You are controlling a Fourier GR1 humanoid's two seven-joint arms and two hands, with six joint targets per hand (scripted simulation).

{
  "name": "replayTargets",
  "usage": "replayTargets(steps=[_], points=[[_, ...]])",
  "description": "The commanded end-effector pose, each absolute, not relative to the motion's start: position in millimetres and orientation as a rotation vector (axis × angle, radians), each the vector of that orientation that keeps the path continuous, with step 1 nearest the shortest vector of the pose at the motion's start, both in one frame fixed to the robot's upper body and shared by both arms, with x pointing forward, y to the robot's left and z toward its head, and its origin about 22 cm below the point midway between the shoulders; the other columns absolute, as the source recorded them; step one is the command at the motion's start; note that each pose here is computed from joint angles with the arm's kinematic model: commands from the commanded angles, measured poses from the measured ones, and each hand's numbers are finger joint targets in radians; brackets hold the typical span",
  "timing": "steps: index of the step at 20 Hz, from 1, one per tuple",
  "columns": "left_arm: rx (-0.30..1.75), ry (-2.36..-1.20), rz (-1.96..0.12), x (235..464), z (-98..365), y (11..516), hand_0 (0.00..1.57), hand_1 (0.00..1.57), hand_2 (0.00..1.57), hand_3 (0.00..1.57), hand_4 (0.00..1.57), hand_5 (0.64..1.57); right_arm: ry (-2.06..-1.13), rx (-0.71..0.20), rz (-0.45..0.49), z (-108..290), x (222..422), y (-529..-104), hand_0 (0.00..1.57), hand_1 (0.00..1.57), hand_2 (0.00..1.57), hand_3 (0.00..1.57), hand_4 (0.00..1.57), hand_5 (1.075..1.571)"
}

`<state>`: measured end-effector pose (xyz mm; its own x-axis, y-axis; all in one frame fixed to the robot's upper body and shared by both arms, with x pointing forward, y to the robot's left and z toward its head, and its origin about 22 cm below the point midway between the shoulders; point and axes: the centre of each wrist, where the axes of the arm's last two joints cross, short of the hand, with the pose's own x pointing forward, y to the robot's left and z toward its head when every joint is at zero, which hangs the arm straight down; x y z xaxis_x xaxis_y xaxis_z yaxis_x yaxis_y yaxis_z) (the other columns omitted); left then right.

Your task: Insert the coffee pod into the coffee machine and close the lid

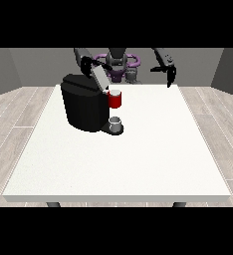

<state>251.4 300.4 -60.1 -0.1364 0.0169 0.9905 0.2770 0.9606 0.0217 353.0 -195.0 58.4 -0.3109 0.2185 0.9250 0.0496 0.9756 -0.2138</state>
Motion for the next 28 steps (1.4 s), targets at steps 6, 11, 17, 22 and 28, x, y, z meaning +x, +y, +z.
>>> replayTargets(steps=[6,11,17,22,28], points=[[-0.231,-1.706,-0.287,240,-67,286,0.00,0.00,0.00,0.00,0.37,1.571,-1.863,-0.235,0.118,46,370,-188,0.00,0.00,0.00,0.00,0.44,1.571],[-0.222,-1.751,-0.239,262,-53,281,0.00,0.00,0.00,0.00,0.38,1.571,-1.922,-0.213,0.123,72,390,-214,0.00,0.00,0.00,0.00,0.27,1.571],[-0.171,-1.767,-0.208,284,-51,300,0.00,0.00,0.00,0.00,0.38,1.571,-1.955,-0.130,0.228,86,386,-150,0.00,0.00,0.00,0.00,0.44,1.571],[-0.248,-1.719,-0.243,279,-52,290,0.00,0.00,0.00,0.00,0.36,1.571,-1.926,-0.223,0.239,90,398,-161,0.00,0.00,0.00,0.00,0.45,1.571],[-0.251,-1.734,-0.237,288,-49,290,0.00,0.00,0.00,0.00,0.39,1.571,-1.960,-0.210,0.276,106,398,-155,0.00,0.00,0.00,0.00,0.44,1.571]])
